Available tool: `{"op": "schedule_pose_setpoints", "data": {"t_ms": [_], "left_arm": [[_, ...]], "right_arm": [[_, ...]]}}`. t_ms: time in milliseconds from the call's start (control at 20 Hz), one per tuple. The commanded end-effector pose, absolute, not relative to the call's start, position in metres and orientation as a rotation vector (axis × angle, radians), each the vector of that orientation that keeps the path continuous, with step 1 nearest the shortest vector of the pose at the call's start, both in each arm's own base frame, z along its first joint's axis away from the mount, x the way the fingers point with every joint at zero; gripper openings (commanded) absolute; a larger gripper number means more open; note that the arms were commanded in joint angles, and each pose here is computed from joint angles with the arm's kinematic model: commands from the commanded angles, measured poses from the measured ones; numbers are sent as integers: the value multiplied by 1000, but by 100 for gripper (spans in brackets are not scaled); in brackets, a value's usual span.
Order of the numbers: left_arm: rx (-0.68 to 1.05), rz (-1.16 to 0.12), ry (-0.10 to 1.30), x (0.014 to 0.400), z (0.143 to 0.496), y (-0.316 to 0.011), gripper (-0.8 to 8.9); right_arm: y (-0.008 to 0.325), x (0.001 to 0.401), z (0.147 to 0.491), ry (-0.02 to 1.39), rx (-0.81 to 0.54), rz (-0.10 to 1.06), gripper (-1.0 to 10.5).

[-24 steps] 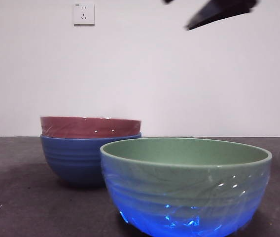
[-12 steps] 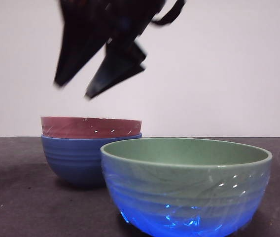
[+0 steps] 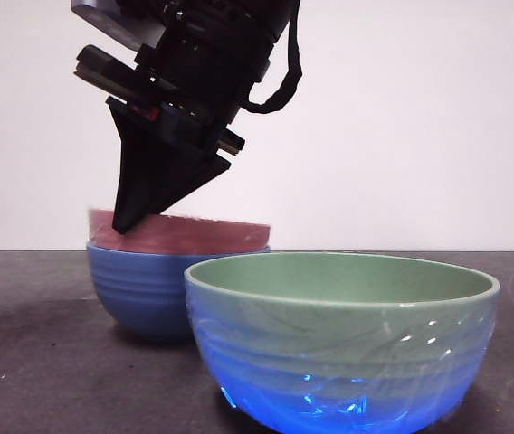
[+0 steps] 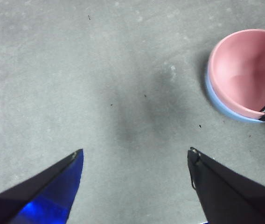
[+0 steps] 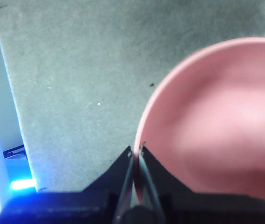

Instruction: Pick up the green bowl on the top,put the green bowl on the left,pick up the red bowl in the middle,put the red bowl on the right

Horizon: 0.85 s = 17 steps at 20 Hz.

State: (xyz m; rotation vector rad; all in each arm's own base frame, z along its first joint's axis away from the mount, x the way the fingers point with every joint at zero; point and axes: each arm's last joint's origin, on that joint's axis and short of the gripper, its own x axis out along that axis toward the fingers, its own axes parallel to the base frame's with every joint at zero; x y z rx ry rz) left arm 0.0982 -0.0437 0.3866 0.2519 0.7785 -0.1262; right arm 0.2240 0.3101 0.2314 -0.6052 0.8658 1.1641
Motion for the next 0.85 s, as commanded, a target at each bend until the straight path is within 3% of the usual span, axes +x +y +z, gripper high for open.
{"op": "schedule_pose_setpoints", "data": {"t_ms": [50,300,550,700,850], "left_arm": [[241,-119,782,98,385,-43,376],[225,-122,746,101,388,-45,375],[209,-134,671,107,393,-48,373],[212,-141,644,109,395,-49,373],[209,-141,637,110,396,-50,373]], "right_arm": [[310,223,238,832,-596,1174,-12],[297,212,288,637,-533,1176,-12],[248,199,354,446,-540,878,-12],[204,203,373,479,-524,639,-12],[166,218,361,690,-456,487,-13]]}}
